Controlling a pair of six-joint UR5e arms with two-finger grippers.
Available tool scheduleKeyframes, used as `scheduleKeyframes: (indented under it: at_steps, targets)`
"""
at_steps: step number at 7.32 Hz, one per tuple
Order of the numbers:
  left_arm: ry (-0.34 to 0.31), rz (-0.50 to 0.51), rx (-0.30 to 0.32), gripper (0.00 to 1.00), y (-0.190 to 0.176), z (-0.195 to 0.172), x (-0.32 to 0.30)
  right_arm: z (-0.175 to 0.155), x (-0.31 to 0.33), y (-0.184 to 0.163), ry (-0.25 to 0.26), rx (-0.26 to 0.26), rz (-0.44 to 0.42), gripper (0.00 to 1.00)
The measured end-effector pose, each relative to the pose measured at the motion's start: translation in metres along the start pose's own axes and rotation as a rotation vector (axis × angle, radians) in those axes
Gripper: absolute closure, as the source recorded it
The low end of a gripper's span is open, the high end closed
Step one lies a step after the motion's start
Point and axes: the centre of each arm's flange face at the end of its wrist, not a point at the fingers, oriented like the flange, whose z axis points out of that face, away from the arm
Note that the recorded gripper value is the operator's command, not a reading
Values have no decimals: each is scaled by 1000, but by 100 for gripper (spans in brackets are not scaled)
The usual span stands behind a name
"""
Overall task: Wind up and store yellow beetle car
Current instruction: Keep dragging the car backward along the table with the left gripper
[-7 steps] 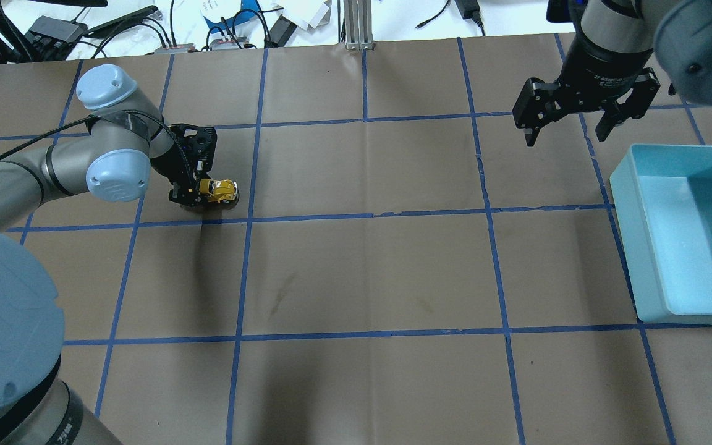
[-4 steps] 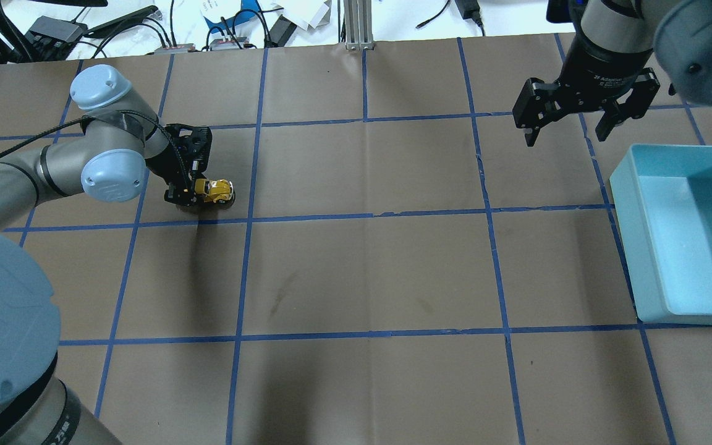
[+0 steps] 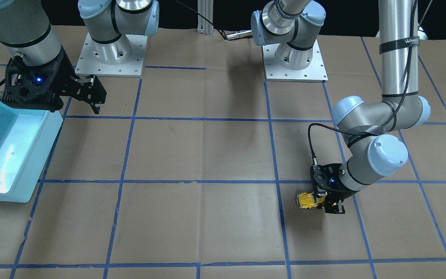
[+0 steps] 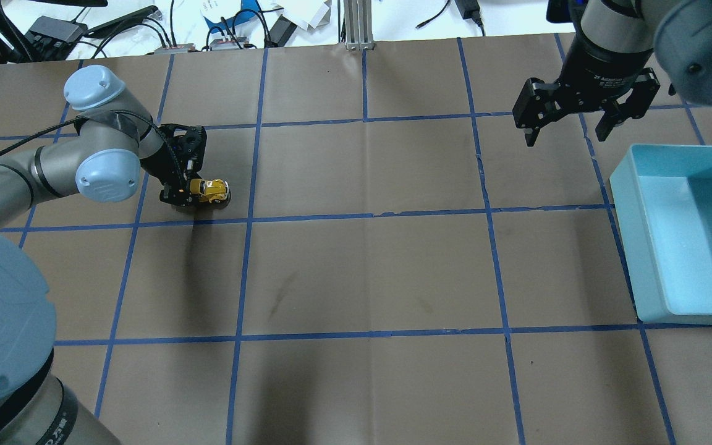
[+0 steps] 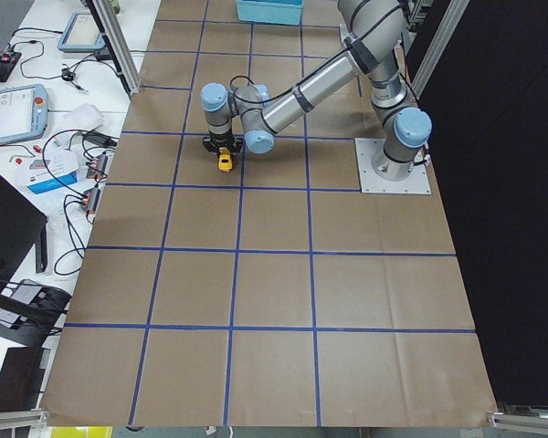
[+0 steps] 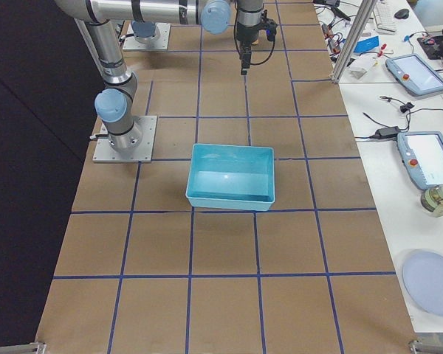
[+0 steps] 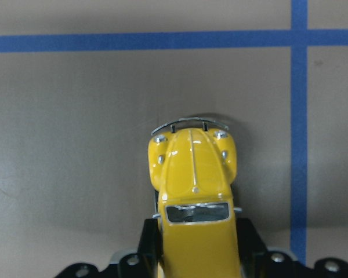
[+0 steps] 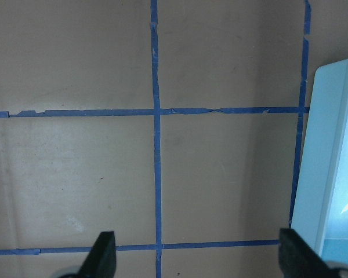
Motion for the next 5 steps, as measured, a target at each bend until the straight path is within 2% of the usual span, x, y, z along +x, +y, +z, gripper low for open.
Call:
scheduleKeyframes:
  at_steps: [5]
  targets:
    - [9, -22, 4, 59, 14, 1, 1, 0, 0, 0, 0, 1, 0, 0]
